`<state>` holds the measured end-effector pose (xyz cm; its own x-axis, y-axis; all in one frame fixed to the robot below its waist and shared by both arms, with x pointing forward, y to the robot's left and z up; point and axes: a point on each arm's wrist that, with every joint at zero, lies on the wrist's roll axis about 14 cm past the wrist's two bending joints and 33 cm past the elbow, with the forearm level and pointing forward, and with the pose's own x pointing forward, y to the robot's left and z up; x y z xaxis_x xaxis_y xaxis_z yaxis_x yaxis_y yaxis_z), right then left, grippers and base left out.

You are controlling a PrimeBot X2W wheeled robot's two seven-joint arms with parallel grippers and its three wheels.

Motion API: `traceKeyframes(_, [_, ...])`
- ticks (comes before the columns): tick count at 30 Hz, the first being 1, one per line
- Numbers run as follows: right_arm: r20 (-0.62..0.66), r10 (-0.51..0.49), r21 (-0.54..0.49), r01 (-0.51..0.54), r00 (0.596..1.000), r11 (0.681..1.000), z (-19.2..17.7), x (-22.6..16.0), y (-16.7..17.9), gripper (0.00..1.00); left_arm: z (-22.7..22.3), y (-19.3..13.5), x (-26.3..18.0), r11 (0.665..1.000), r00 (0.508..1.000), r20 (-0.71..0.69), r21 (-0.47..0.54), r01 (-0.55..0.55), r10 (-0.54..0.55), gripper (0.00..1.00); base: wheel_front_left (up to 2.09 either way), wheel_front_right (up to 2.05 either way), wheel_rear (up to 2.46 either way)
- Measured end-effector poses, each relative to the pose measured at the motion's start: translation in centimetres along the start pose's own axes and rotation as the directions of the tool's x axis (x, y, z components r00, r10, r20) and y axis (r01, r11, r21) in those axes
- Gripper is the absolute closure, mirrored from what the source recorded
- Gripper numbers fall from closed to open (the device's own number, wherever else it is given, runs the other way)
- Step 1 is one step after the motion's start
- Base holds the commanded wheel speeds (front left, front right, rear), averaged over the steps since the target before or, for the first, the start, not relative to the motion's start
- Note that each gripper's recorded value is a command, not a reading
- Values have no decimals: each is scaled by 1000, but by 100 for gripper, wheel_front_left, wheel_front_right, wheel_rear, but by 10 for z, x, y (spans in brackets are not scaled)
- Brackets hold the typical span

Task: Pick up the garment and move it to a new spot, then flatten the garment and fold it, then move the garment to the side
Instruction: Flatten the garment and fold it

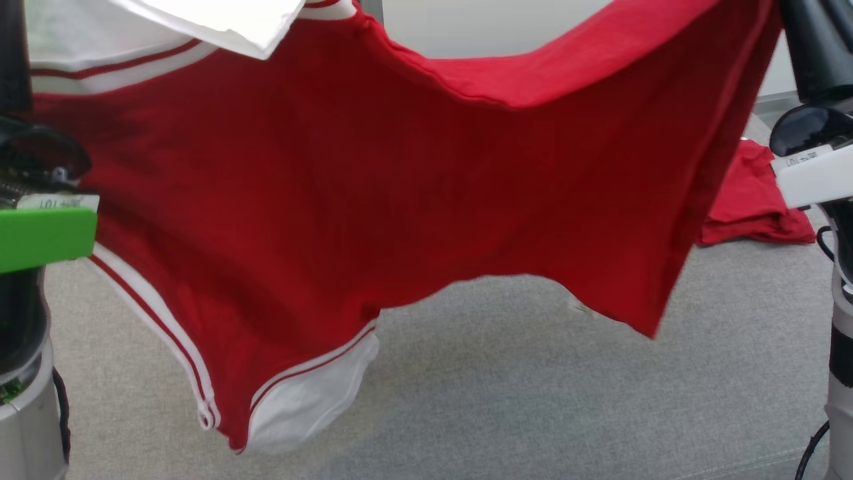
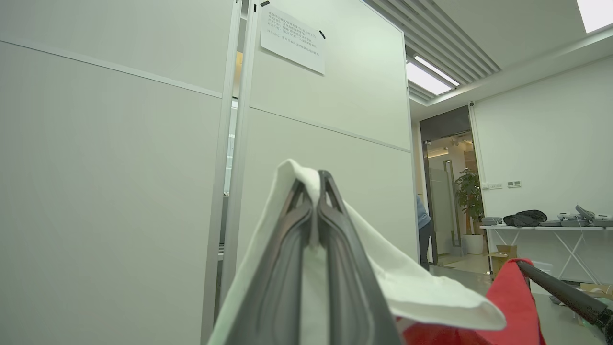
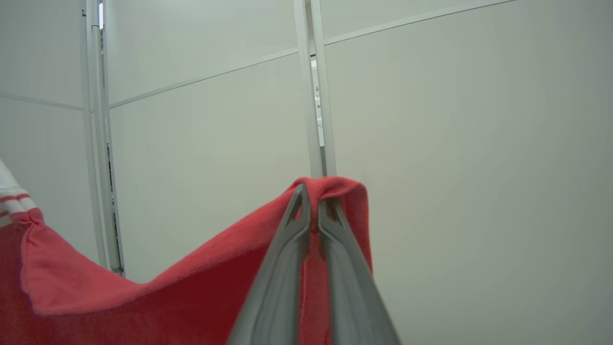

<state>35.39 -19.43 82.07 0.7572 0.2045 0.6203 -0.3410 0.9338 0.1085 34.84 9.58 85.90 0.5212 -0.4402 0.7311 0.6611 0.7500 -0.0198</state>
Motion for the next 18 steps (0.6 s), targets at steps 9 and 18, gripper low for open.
traceKeyframes(9, [-126, -68, -66, 60, 990, 996, -40, 6, -19, 100, -55, 35, 12, 997, 984, -171, 62, -35, 45, 100, 0, 0, 0])
traceKeyframes(18, [-251, -130, -180, 86, 959, 980, -130, 69, -59, 100, -135, 107, 48, 985, 949, -286, 140, -96, 133, 100, 0, 0, 0])
